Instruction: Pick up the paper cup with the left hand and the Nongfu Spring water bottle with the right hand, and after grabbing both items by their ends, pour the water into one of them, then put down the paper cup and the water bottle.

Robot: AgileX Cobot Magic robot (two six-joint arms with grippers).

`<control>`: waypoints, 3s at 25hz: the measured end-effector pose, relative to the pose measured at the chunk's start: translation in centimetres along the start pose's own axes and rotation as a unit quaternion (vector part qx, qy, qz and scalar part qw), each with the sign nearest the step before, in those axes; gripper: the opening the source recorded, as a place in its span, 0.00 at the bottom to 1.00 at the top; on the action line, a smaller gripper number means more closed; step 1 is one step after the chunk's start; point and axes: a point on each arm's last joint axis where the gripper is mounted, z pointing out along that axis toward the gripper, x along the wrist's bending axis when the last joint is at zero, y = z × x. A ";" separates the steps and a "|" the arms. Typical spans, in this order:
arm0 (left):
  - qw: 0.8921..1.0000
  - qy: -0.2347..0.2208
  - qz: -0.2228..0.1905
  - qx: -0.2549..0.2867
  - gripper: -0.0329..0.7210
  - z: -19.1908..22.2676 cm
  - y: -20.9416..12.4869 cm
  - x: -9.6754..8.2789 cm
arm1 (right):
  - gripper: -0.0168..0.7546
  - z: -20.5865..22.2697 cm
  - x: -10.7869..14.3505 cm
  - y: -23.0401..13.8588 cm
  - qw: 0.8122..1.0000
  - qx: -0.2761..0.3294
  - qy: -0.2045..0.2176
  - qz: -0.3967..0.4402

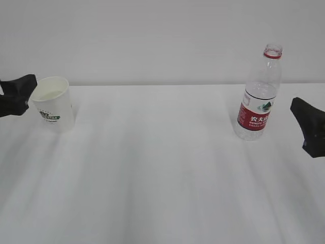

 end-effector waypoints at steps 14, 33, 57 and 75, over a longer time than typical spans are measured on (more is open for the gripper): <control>1.000 0.000 0.005 -0.015 0.82 -4.9 5.4 -0.4 | 0.79 -4.3 -0.4 3.0 1.000 -0.012 -0.004 0.013; 0.999 0.006 0.036 -0.013 0.81 -14.2 9.0 -0.7 | 0.79 -8.5 -0.4 5.5 1.000 0.019 0.008 0.016; 0.992 0.031 0.011 0.121 0.81 -23.6 11.7 -0.7 | 0.79 -15.5 -0.6 9.0 0.995 0.092 0.026 0.012; 0.966 0.037 0.000 0.255 0.78 -26.2 9.8 -0.7 | 0.79 -18.4 -0.6 8.3 0.970 0.239 0.034 0.018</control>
